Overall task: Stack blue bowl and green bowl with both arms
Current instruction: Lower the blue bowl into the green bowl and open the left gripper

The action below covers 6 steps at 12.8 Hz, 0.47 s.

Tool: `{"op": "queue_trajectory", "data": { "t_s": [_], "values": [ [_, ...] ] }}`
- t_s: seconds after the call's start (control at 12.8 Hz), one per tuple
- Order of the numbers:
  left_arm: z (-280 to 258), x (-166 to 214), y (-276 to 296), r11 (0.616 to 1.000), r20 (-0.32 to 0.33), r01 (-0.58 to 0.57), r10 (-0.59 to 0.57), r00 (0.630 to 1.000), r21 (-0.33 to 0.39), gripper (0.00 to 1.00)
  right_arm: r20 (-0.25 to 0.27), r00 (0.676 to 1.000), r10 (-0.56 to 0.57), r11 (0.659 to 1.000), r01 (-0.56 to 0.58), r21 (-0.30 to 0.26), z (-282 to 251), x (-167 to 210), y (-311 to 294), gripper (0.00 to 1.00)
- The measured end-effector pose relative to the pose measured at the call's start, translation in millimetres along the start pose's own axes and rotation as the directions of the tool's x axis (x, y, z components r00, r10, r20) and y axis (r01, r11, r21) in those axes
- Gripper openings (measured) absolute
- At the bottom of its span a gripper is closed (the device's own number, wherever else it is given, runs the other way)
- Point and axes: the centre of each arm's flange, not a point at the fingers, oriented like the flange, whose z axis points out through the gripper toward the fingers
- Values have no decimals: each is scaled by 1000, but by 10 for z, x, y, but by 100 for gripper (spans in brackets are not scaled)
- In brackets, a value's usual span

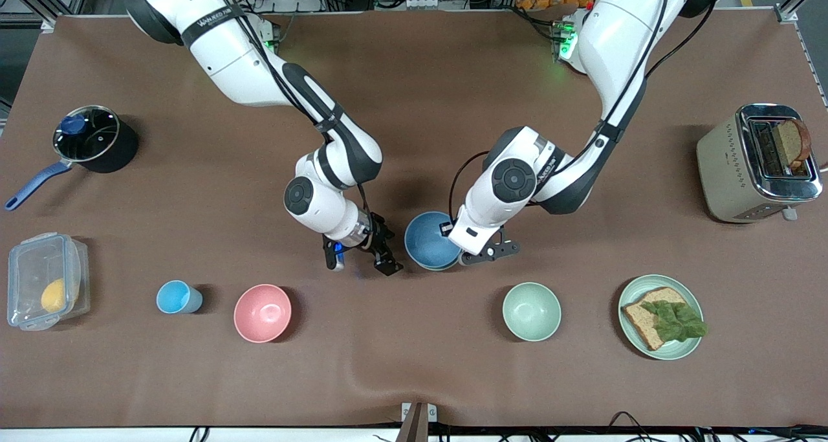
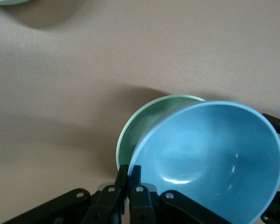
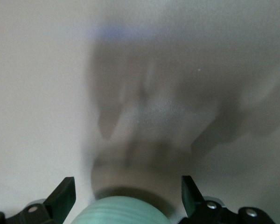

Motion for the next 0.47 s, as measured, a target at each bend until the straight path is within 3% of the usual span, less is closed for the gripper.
{"op": "queue_trajectory", "data": {
  "t_s": [0.47],
  "values": [
    [122, 15, -38, 1000, 13, 5, -6, 1000, 11, 5, 0, 1000, 17, 1000, -17, 0, 3, -8, 2, 100]
  ]
}}
